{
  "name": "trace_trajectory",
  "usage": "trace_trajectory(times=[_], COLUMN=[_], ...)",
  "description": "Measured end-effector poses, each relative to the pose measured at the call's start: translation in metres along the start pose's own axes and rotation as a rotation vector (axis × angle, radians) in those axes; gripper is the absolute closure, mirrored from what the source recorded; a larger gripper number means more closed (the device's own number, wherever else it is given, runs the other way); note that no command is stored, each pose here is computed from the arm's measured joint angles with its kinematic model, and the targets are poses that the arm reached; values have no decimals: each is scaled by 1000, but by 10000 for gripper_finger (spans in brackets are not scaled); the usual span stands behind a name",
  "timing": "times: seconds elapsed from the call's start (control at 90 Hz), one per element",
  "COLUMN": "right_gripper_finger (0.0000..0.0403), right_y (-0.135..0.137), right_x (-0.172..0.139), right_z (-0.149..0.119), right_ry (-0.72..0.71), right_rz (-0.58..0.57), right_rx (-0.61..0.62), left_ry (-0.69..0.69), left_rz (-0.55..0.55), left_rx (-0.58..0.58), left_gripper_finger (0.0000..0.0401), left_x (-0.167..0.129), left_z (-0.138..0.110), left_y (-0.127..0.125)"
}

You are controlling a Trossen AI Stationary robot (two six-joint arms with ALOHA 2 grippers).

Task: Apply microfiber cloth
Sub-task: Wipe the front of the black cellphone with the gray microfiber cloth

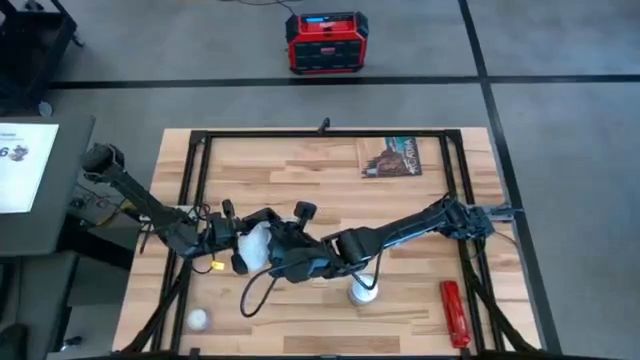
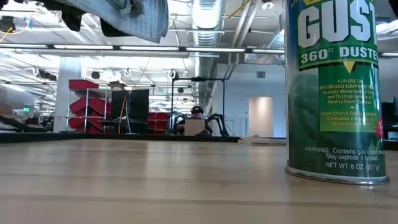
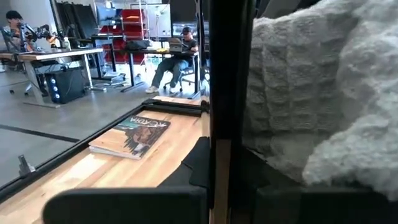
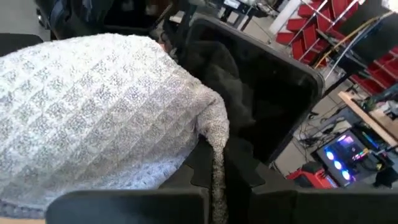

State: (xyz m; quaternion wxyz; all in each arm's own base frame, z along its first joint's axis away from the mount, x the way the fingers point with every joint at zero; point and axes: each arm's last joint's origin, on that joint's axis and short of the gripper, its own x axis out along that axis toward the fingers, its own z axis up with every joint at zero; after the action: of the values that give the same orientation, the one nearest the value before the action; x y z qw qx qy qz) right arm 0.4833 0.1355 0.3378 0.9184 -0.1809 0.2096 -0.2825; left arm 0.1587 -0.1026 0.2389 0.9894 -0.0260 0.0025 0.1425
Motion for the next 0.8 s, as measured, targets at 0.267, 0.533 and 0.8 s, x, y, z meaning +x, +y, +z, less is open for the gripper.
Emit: trace_trajectory(times=[0.267, 0.533, 0.8], right_gripper_finger=[403, 403, 403], right_y=[-8, -4, 11], right_x=[-3, -8, -10], right_z=[13, 8, -45], right_ry=[-40, -8, 201], right_rz=[-8, -5, -148], right_rx=[-5, 16, -40], left_ry=[6, 24, 54], left_rz=[-6, -14, -23], left_rx=[5, 26, 46], left_gripper_finger=[398, 398, 398], left_x=[0, 0, -1], left_z=[-1, -4, -8], left_y=[0, 0, 0])
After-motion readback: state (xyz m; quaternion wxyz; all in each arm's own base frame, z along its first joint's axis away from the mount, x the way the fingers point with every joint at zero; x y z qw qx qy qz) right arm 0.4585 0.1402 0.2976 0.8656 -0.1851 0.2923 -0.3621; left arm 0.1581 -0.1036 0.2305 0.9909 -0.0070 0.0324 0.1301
